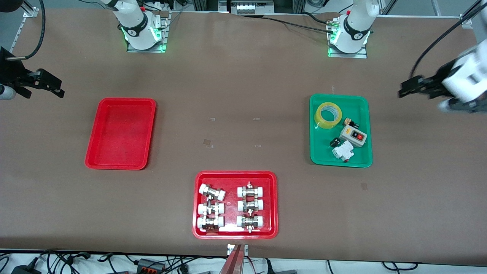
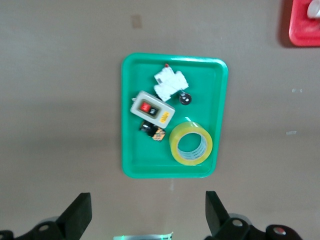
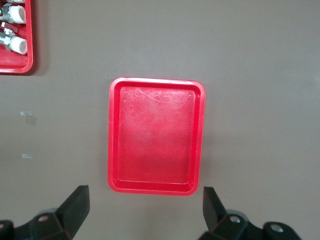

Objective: Left arm passes tape to right arm into tray
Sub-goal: 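Reach the left gripper down to the yellow tape roll on the green tray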

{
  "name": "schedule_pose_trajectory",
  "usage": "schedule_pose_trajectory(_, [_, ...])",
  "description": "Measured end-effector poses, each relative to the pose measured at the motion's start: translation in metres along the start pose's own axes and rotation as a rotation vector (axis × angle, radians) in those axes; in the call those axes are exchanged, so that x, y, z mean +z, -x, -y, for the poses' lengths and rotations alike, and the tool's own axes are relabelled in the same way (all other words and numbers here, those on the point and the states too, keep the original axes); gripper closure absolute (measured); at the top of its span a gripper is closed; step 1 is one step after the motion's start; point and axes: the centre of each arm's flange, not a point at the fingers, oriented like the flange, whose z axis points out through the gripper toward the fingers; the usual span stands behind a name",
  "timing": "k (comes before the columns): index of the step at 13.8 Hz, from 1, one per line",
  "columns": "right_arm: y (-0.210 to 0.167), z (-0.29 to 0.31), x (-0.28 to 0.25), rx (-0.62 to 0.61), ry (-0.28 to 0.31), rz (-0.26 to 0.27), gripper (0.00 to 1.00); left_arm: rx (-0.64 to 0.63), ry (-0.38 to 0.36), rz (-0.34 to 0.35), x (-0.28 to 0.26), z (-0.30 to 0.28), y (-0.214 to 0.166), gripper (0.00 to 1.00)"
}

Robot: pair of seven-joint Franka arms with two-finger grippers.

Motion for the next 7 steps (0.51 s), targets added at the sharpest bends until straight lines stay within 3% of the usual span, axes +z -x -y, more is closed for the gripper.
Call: schedule_pose_trajectory(7, [0.000, -0.001, -0.002, -0.005, 0.000, -0.004, 0.00, 0.034, -0.022, 0.033, 0.196, -0.027, 0.019, 0.00])
